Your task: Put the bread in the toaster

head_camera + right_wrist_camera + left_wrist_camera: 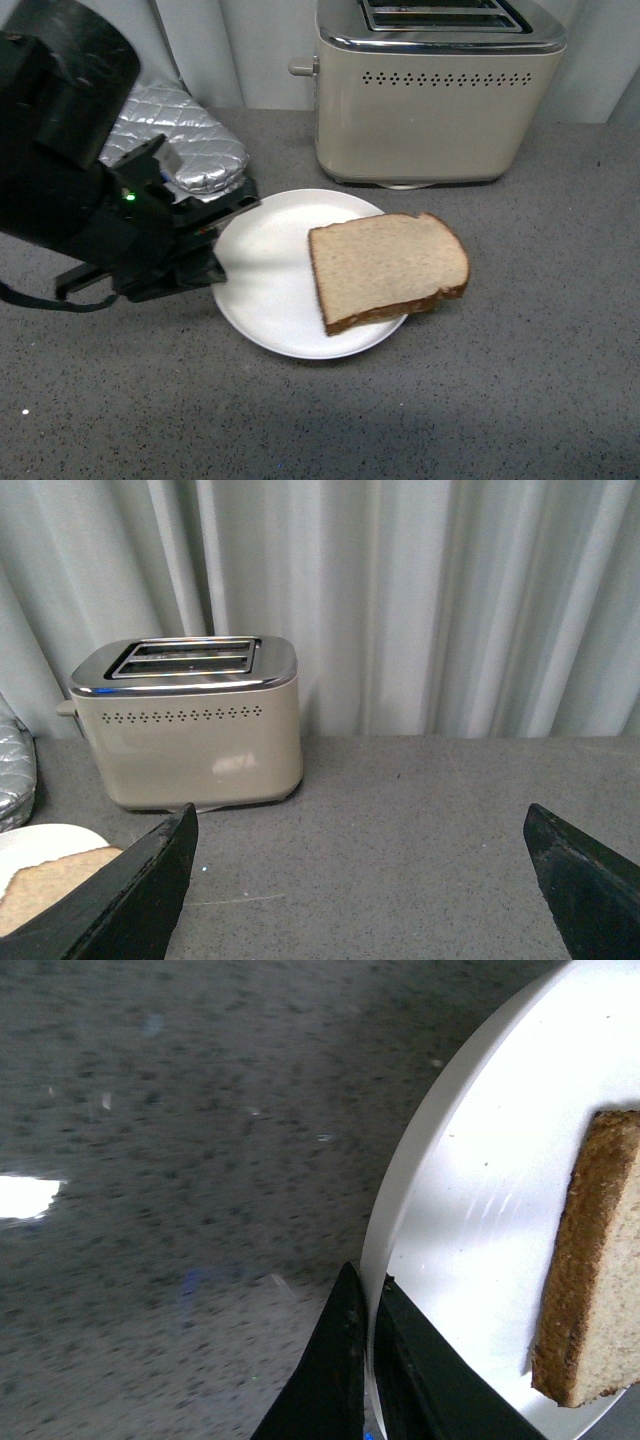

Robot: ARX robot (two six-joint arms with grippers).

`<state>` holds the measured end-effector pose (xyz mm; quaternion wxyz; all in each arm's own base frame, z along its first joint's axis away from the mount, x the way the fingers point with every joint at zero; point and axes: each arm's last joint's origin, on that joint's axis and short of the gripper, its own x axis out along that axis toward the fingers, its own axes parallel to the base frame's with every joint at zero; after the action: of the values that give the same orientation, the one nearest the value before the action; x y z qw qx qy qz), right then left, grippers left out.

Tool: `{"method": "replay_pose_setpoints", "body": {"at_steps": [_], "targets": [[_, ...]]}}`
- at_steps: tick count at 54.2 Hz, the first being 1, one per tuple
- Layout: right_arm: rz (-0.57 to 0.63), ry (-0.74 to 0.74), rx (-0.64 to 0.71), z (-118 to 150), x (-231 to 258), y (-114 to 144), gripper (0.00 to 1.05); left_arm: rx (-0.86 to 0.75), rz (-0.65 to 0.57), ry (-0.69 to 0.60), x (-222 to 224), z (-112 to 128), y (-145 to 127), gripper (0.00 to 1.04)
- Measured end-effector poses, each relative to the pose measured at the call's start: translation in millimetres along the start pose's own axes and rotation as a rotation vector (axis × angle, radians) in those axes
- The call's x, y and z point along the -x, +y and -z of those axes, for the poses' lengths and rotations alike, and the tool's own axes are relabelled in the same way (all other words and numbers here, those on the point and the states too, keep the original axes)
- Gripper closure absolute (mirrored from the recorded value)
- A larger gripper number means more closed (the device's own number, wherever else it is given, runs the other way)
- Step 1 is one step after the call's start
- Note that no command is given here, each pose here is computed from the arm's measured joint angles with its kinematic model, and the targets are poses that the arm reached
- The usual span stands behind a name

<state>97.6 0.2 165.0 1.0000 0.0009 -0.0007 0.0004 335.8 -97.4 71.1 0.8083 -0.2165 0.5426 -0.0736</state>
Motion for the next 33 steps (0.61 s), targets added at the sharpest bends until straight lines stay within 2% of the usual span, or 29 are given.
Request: {"method": "replay_pose_setpoints", "body": {"at_steps": [20, 32, 33], "targets": [[0.000, 0.000, 0.000, 0, 0, 0, 0.10, -0.080, 0.072, 0.113, -57, 12, -71, 1.02], [0.000, 0.000, 0.000, 0, 0, 0, 0.10, -0.083, 0.063, 0.123, -71, 8, -83, 1.02], [0.000, 0.000, 0.000, 0, 0, 0, 0.10, -0.079, 0.057, 0.125, -71, 8, -83, 0.97]]}}
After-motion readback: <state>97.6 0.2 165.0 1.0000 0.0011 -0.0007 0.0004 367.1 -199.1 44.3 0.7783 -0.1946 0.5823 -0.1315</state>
